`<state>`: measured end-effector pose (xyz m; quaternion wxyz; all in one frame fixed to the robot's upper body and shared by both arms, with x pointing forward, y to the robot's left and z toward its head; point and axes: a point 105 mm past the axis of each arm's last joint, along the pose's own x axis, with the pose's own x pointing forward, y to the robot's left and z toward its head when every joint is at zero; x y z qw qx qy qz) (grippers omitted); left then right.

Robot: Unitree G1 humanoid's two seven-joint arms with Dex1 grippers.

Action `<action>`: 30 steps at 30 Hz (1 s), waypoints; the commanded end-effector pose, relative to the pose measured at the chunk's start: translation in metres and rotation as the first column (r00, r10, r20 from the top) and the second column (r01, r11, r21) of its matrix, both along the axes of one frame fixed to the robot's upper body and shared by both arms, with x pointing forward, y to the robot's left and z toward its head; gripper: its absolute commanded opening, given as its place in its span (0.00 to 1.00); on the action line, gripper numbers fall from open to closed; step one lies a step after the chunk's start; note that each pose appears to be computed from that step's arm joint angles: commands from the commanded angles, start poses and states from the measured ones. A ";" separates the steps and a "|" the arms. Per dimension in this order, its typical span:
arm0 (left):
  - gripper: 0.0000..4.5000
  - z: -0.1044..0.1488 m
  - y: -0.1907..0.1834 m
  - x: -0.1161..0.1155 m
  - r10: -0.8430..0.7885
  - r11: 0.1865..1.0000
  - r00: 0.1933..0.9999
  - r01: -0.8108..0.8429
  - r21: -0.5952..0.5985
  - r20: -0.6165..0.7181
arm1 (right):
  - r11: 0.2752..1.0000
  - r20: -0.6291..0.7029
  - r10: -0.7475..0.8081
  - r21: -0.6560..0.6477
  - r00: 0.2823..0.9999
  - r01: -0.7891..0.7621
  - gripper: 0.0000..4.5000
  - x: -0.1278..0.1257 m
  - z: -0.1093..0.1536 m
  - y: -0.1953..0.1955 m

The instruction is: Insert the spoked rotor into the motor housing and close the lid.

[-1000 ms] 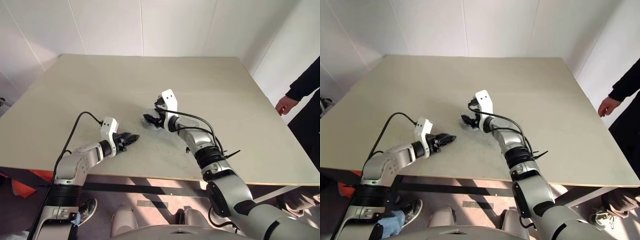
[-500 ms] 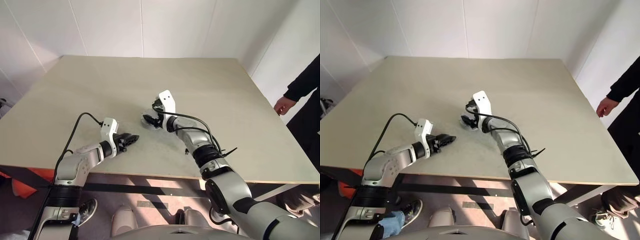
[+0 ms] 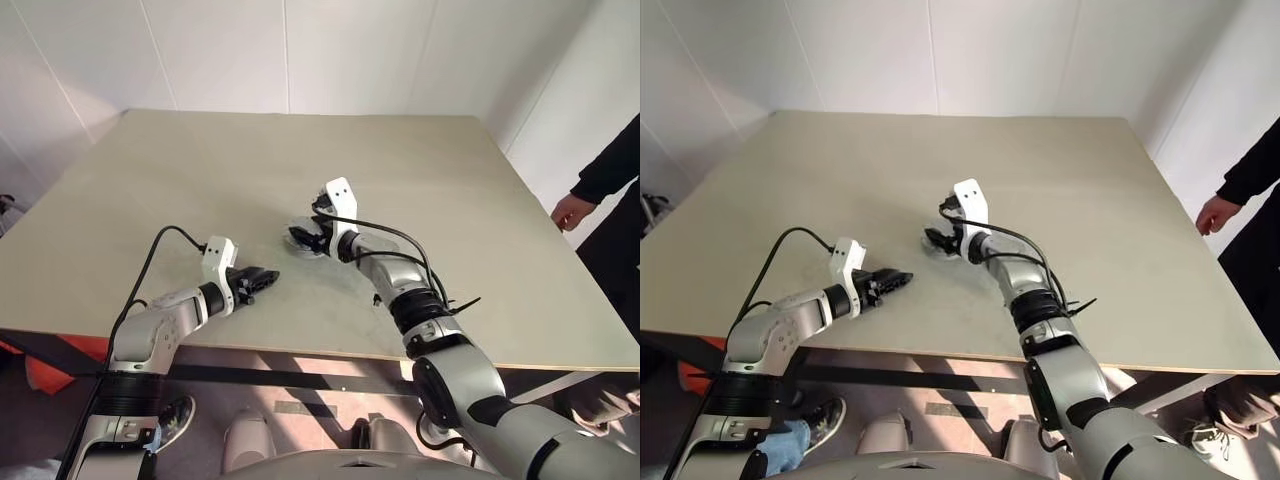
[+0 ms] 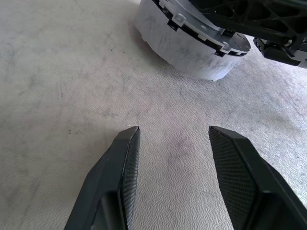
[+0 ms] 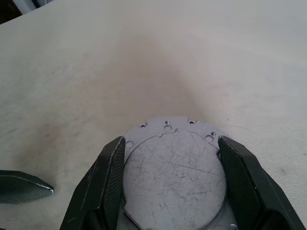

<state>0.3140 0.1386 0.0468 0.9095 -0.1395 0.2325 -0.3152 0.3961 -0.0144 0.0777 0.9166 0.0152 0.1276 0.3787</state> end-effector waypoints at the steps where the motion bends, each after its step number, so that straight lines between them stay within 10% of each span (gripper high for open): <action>1: 0.54 -0.002 -0.001 0.001 -0.005 1.000 1.000 0.005 0.012 -0.010 | 0.998 0.062 0.054 0.040 0.997 -0.056 0.66 -0.004 0.022 0.006; 30: 0.54 -0.002 0.000 0.001 -0.012 1.000 1.000 0.013 0.021 -0.011 | 0.999 0.050 -0.035 -0.019 0.998 0.036 0.66 0.005 0.009 0.000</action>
